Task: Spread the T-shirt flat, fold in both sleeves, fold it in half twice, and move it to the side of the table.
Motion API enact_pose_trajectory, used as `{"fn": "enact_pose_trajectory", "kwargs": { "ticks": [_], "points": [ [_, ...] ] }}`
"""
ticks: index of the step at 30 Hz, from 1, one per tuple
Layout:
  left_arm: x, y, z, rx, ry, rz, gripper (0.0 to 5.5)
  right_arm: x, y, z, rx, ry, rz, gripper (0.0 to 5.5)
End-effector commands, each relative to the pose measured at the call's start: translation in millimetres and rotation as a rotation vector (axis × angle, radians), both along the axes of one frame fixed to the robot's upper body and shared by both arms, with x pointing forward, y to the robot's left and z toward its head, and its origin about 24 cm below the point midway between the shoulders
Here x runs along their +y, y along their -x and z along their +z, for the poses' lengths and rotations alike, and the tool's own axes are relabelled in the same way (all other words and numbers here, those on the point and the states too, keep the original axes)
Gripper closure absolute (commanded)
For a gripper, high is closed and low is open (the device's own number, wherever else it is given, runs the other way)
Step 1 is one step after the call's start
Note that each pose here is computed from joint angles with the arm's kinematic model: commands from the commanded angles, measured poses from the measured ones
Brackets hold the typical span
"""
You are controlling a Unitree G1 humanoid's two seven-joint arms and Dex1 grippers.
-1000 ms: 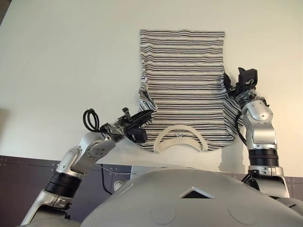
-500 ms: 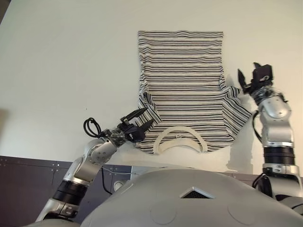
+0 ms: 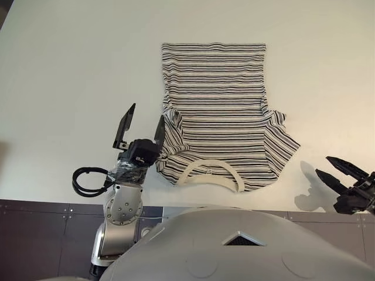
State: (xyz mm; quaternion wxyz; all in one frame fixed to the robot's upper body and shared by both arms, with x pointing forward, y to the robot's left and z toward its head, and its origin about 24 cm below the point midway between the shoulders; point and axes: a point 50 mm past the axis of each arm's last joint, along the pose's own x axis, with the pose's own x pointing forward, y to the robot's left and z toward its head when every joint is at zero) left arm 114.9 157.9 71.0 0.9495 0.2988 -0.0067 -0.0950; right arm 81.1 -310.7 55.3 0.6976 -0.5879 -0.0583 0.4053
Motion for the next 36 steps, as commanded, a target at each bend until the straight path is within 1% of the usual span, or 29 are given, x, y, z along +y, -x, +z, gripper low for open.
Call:
{"fn": "enact_pose_trajectory", "kwargs": {
  "ticks": [1,5,7,9,11,13,15,20,22,25,30,36],
  "points": [
    [0,17,-15,0.113,-0.041,-0.042,1.78,17,-6,0,-0.018,-0.045,0.042,2.82],
    [17,24,-22,0.141,-0.205,-0.130,1.23,26,-2,-4,-0.007,-0.057,0.031,2.82],
    [31,21,-16,0.074,-0.286,-0.080,0.89,23,-3,-5,-0.005,-0.038,0.006,2.82],
    [39,15,-5,-0.025,-0.287,0.050,0.60,17,-7,-8,0.015,0.016,-0.018,2.82],
    [38,10,3,-0.094,-0.236,0.146,0.60,18,-18,-9,0.037,0.071,0.002,2.82],
    [32,4,4,-0.133,-0.170,0.224,0.60,24,-33,-8,0.046,0.108,0.053,2.82],
    [24,-3,0,-0.134,-0.122,0.256,0.60,26,-43,-9,0.081,0.160,0.092,2.82],
    [16,-14,-3,-0.165,-0.076,0.338,0.60,26,-67,-5,0.165,0.270,0.112,2.82],
    [14,-17,-3,-0.179,-0.069,0.360,0.60,24,-71,-7,0.178,0.292,0.101,2.82],
    [13,-23,-3,-0.193,-0.060,0.381,0.60,29,-75,-11,0.167,0.266,0.082,2.82],
    [13,-23,-8,-0.187,-0.061,0.383,0.60,31,-65,-16,0.180,0.253,0.118,2.82],
    [15,-25,-11,-0.179,-0.064,0.376,0.56,32,-57,-25,0.190,0.238,0.125,4.01]
  ]
}}
